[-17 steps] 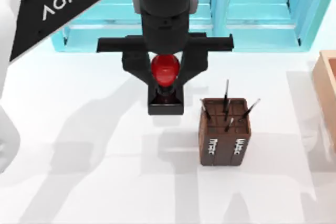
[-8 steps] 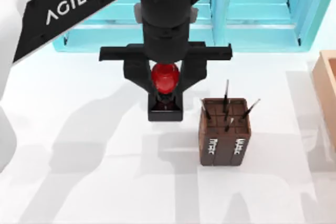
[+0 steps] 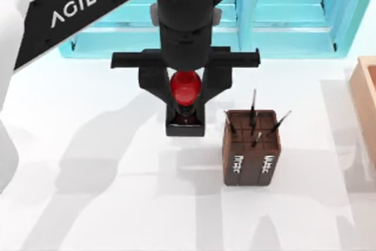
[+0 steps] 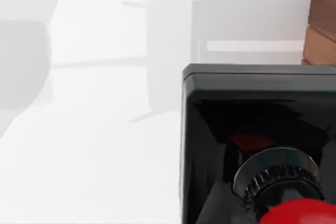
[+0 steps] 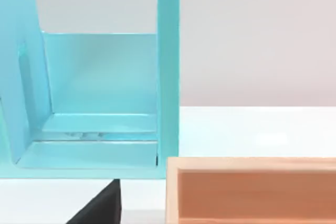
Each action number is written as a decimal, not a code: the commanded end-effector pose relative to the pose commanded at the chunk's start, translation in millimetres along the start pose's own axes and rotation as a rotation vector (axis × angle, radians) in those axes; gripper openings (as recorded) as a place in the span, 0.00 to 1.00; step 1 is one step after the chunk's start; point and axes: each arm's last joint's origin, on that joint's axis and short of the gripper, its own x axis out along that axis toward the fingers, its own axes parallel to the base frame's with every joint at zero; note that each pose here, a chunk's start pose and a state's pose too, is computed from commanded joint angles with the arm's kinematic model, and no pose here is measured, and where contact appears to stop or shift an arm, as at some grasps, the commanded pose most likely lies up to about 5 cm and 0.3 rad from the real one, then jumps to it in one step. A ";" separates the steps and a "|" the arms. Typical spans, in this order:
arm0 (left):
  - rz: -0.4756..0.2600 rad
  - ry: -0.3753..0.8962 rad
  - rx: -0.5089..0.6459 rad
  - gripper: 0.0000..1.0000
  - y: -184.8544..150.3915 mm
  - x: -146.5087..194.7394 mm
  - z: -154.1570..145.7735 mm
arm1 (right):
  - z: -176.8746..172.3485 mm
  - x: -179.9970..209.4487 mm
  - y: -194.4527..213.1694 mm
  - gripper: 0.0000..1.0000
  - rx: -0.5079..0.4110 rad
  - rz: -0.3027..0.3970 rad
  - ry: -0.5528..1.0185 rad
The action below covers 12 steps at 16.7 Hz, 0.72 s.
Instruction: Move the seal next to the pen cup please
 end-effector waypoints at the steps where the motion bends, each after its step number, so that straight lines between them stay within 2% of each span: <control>1: 0.000 0.000 0.000 0.60 0.0 0.0 0.0 | 0.0 0.0 0.0 1.00 0.000 0.000 0.000; 6: 0.000 0.000 0.000 0.98 0.0 0.0 0.0 | 0.0 0.0 0.0 1.00 0.000 0.000 0.000; 12: 0.000 0.000 0.000 1.00 0.0 0.0 0.0 | 0.0 0.0 0.0 1.00 0.000 0.000 0.000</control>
